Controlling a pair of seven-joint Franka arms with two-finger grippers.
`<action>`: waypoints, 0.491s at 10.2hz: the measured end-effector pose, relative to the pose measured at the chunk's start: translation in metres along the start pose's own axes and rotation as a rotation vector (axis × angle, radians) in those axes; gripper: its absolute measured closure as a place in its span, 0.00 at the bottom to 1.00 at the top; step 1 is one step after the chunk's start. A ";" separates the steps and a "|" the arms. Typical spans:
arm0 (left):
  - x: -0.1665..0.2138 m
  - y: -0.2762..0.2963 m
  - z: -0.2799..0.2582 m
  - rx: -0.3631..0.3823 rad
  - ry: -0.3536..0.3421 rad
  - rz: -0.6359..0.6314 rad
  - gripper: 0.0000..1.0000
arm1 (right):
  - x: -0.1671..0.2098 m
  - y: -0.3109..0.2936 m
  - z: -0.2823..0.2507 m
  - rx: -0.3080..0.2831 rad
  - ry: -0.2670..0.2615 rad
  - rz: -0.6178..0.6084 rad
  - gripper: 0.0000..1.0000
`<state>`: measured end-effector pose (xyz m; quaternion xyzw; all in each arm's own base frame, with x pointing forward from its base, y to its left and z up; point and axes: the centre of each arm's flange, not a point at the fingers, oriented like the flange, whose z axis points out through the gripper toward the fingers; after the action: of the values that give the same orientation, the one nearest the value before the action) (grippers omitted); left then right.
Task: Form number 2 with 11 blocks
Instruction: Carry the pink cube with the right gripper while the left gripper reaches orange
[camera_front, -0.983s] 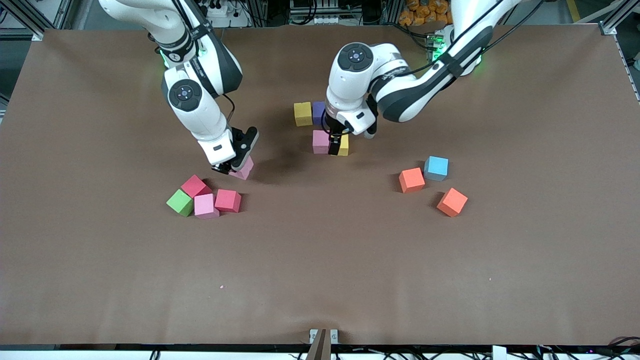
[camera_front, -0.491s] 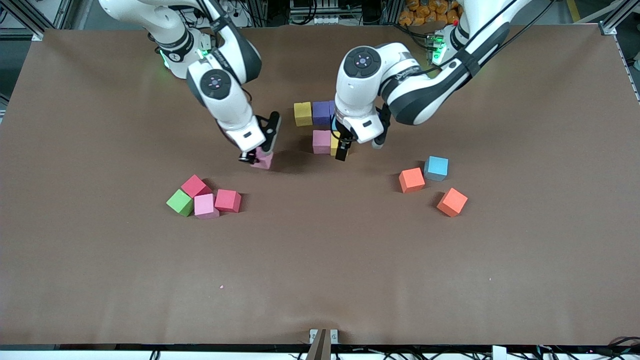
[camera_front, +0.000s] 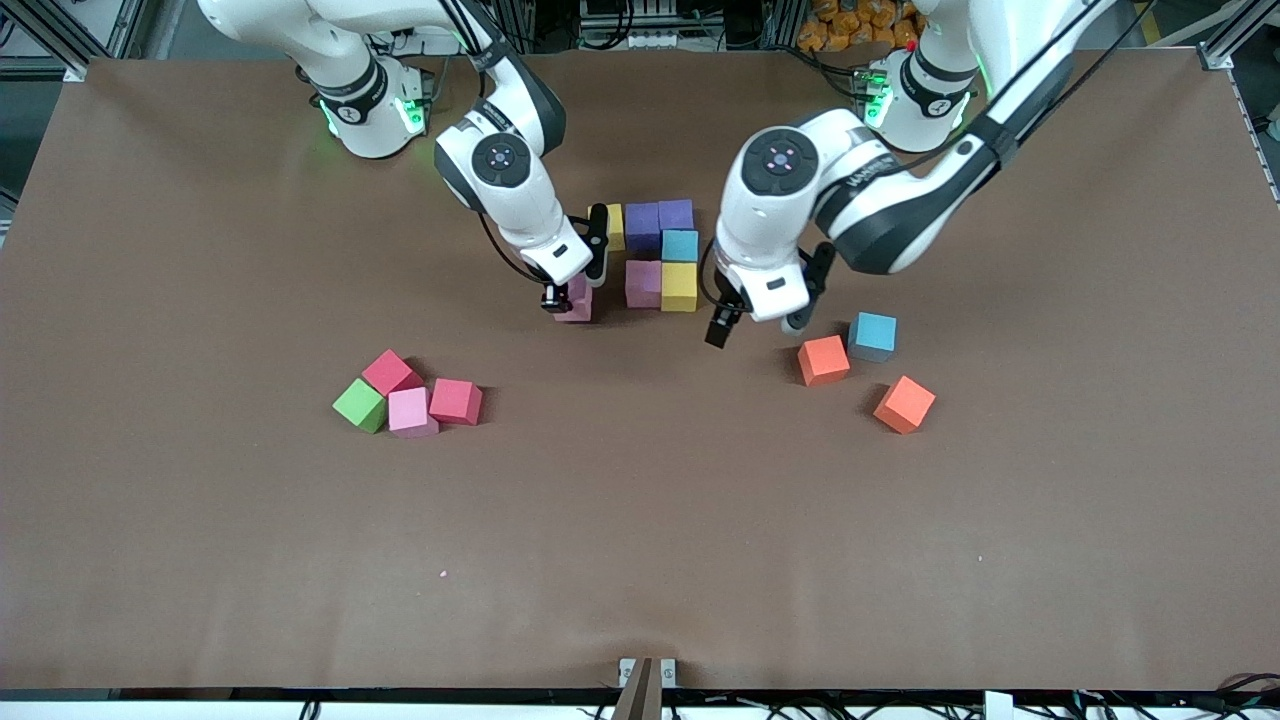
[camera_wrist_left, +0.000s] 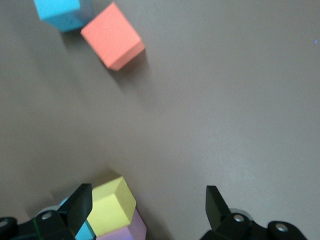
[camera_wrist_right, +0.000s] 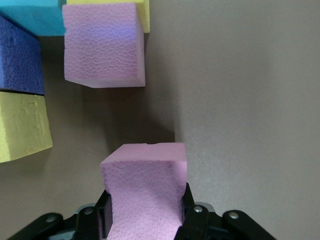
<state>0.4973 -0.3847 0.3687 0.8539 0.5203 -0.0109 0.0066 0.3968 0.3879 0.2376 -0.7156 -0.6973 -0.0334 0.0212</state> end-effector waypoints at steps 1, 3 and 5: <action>0.013 0.000 0.000 0.012 0.005 0.037 0.00 | 0.003 -0.001 0.004 -0.001 0.000 -0.010 0.45; 0.030 -0.001 0.002 0.044 0.017 0.098 0.00 | 0.007 -0.005 0.013 -0.004 0.008 -0.020 0.45; 0.046 -0.004 0.006 0.086 0.029 0.164 0.00 | 0.014 -0.012 0.023 -0.001 0.011 -0.024 0.45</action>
<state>0.5152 -0.3419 0.3618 0.8931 0.4479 -0.0203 -0.0364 0.3861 0.4037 0.2151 -0.7069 -0.7059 -0.0377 0.0244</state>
